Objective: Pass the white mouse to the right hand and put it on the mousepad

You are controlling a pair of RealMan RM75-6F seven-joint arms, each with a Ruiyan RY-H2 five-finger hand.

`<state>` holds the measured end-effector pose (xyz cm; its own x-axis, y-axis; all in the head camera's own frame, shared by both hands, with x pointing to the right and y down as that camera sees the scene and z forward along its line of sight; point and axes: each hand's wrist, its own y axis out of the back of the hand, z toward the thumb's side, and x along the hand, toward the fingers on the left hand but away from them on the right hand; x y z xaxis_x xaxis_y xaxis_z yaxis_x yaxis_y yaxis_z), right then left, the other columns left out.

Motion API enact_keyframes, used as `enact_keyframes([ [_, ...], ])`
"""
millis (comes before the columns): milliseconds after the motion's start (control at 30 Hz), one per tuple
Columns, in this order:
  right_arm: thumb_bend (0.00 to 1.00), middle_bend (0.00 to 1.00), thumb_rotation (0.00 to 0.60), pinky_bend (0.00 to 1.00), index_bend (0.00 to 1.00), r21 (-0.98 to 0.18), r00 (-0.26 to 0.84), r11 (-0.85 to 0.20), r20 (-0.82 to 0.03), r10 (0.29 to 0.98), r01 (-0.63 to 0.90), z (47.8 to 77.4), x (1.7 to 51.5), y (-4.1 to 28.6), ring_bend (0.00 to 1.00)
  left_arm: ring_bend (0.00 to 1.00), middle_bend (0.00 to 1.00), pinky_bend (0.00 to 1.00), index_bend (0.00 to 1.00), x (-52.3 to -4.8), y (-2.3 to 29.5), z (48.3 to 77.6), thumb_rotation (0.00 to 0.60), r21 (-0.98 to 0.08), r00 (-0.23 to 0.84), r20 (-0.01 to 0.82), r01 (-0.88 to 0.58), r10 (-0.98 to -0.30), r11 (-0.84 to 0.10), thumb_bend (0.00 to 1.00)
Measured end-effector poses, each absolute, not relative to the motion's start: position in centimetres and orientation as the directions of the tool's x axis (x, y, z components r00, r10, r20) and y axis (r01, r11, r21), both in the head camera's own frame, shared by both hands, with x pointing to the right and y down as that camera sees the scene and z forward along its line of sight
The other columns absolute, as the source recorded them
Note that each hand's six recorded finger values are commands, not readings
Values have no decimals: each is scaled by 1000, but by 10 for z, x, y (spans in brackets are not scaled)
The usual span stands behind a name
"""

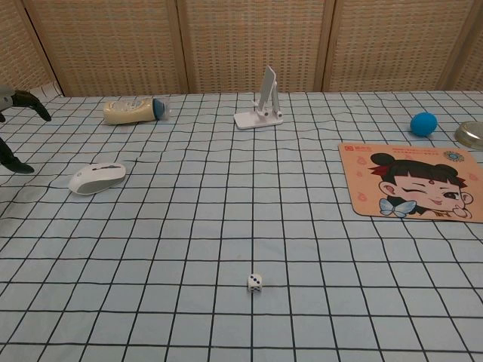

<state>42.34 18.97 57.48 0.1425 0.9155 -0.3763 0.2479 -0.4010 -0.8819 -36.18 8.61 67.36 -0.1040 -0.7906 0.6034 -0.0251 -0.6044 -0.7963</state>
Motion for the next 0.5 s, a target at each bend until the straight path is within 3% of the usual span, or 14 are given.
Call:
enact_keyframes([
  [500,93,0,600,0,75,-865,152,-420,-393,907,273,579,424,188,0,50,27,207,218,-321,74,728,600,-699,-172,708,-37,-685,-714,172],
])
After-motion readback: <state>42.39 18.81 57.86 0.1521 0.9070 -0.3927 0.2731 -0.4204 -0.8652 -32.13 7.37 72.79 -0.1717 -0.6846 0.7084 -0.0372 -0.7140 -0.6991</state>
